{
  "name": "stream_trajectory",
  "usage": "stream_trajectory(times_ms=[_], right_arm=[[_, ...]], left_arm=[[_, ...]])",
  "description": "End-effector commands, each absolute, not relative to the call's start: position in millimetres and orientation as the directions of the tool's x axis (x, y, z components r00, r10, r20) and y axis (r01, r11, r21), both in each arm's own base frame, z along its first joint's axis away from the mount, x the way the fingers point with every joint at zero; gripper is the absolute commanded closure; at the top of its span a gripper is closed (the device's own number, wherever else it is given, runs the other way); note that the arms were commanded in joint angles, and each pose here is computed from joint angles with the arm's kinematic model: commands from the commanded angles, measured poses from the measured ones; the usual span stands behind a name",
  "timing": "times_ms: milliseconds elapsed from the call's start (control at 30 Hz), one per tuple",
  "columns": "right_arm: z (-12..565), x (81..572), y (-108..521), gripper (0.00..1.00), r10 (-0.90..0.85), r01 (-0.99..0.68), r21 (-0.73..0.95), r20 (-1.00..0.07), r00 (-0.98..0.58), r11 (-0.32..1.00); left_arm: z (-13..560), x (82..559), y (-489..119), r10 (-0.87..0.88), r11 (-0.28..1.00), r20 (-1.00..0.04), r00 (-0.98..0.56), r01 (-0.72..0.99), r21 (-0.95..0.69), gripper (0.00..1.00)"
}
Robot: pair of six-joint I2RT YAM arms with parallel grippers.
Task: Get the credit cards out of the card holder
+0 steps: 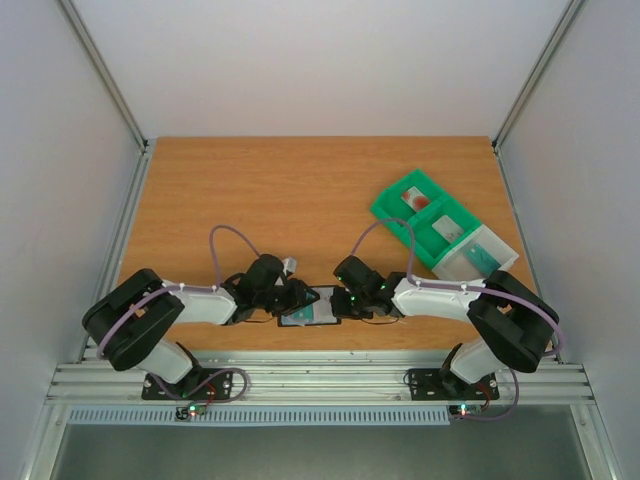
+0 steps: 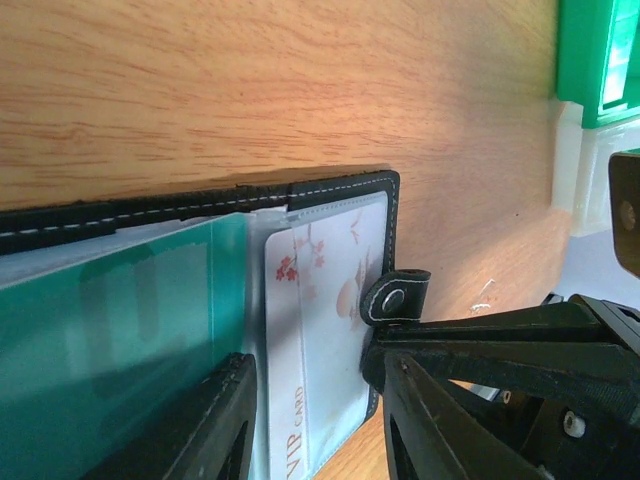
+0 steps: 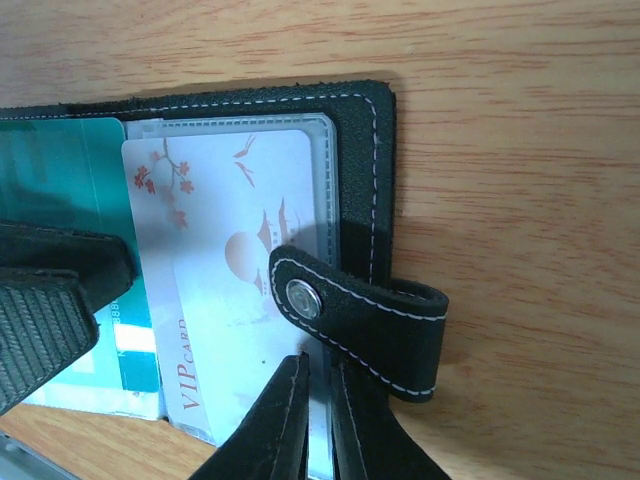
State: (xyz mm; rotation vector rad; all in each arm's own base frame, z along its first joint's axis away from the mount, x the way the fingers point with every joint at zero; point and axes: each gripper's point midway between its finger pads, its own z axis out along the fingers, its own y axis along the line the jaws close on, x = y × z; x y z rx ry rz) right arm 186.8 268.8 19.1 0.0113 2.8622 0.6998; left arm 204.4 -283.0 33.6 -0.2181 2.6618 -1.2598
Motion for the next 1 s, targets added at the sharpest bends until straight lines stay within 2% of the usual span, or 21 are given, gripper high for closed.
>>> stream_trajectory(times_ms=[0, 267, 433, 967], right_arm=[[4, 180, 261, 0.90, 0.066, -0.010, 0.432, -0.161, -0.985, 0.902], [4, 179, 263, 0.91, 0.075, -0.003, 0.449, -0.156, -0.985, 0.893], [4, 179, 262, 0.91, 0.079, 0.001, 0.449, -0.154, -0.985, 0.893], [-2, 177, 254, 0.91, 0.085, 0.013, 0.420, -0.154, -0.984, 0.907]], left_arm=[[13, 196, -275, -0.226, 0.649, -0.063, -0.972, -0.102, -0.754, 0.65], [17, 198, -277, -0.233, 0.630, -0.068, -0.970, -0.098, -0.770, 0.79], [19, 198, -279, -0.228, 0.621, -0.071, -0.971, -0.089, -0.779, 0.99], [35, 194, -267, -0.223, 0.642, -0.125, -0.967, -0.049, -0.765, 1.00]])
